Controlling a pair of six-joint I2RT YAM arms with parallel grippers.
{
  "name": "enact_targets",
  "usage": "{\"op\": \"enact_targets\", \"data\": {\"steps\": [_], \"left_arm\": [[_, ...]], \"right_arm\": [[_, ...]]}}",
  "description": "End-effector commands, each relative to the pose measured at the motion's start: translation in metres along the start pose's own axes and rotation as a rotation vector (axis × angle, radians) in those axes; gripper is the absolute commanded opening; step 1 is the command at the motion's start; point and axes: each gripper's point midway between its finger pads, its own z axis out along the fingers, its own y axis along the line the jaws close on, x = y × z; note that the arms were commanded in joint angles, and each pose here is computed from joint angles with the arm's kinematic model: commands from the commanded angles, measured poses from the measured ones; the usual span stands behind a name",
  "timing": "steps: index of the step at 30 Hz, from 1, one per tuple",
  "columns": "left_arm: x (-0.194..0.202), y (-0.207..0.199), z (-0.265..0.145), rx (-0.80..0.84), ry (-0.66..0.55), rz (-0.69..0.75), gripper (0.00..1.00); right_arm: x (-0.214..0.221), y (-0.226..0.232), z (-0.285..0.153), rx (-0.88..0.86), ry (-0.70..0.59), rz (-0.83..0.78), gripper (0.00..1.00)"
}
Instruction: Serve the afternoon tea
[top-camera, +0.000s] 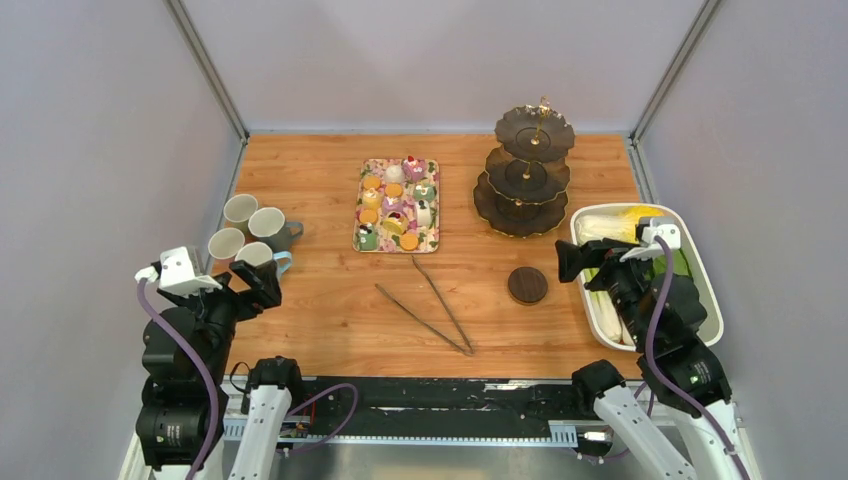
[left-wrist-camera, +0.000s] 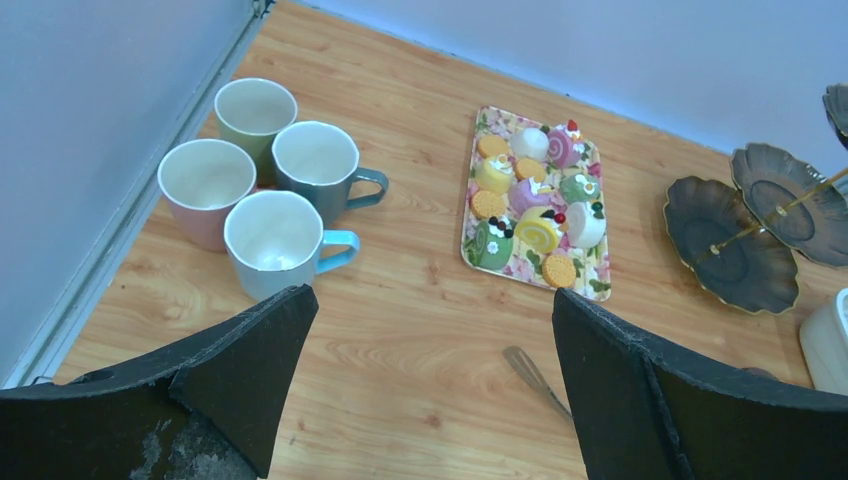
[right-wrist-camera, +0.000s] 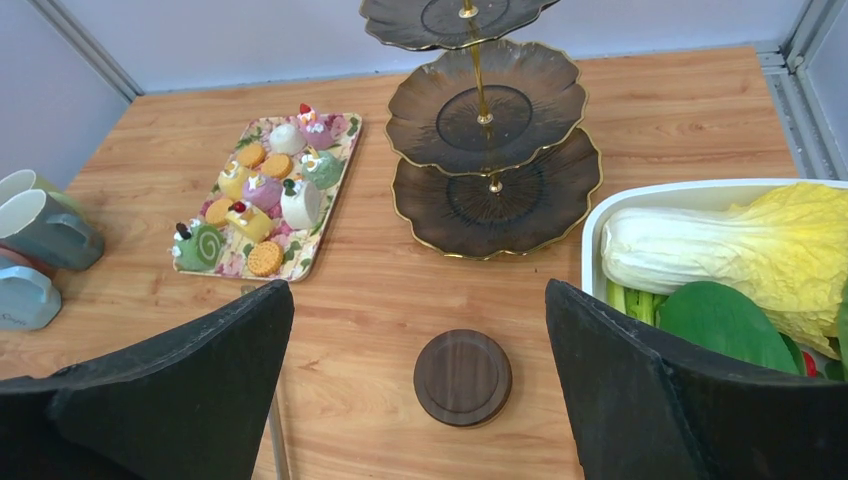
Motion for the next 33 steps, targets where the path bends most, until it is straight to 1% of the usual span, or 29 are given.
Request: {"op": "enact_targets", "data": {"steps": [1, 3, 6, 8, 13, 17, 21, 23, 26, 31, 33], "left_arm": [[-0.013, -0.009, 0.002, 0.045, -0.069, -0.034, 1.00], [-0.009, -0.011, 0.007, 0.054, -0.054, -0.052, 1.00], [0.004, -0.013, 0.018, 0.059, -0.003, -0.074, 1.00], [0.017, -0.021, 0.025, 0.098, 0.061, -0.102, 1.00], [0.054, -0.029, 0.044, 0.132, 0.215, -0.164, 1.00], [0.084, -0.034, 0.053, 0.152, 0.330, -0.207, 1.00], [0.112, -0.034, 0.059, 0.162, 0.433, -0.225, 1.00], [0.120, -0.035, 0.060, 0.170, 0.466, -0.228, 1.00], [0.126, -0.036, 0.061, 0.175, 0.491, -0.235, 1.00], [0.142, -0.041, 0.065, 0.190, 0.533, -0.223, 1.00], [0.147, -0.044, 0.067, 0.200, 0.554, -0.220, 1.00]], "right_arm": [[0.004, 0.015, 0.010, -0.069, 0.020, 0.014, 1.00], [0.016, 0.024, 0.015, -0.113, 0.070, 0.026, 1.00], [0.047, 0.045, 0.025, -0.213, 0.190, 0.076, 1.00], [0.068, 0.059, 0.030, -0.285, 0.265, 0.122, 1.00], [0.115, 0.076, 0.040, -0.365, 0.393, 0.197, 1.00], [0.144, 0.085, 0.046, -0.371, 0.475, 0.173, 1.00], [0.180, 0.099, 0.050, -0.372, 0.601, 0.103, 0.98], [0.199, 0.108, 0.050, -0.367, 0.652, 0.059, 0.94], [0.224, 0.123, 0.052, -0.351, 0.717, -0.014, 0.82], [0.254, 0.152, 0.063, -0.297, 0.787, -0.130, 0.53], [0.265, 0.164, 0.065, -0.282, 0.819, -0.153, 0.50]]}}
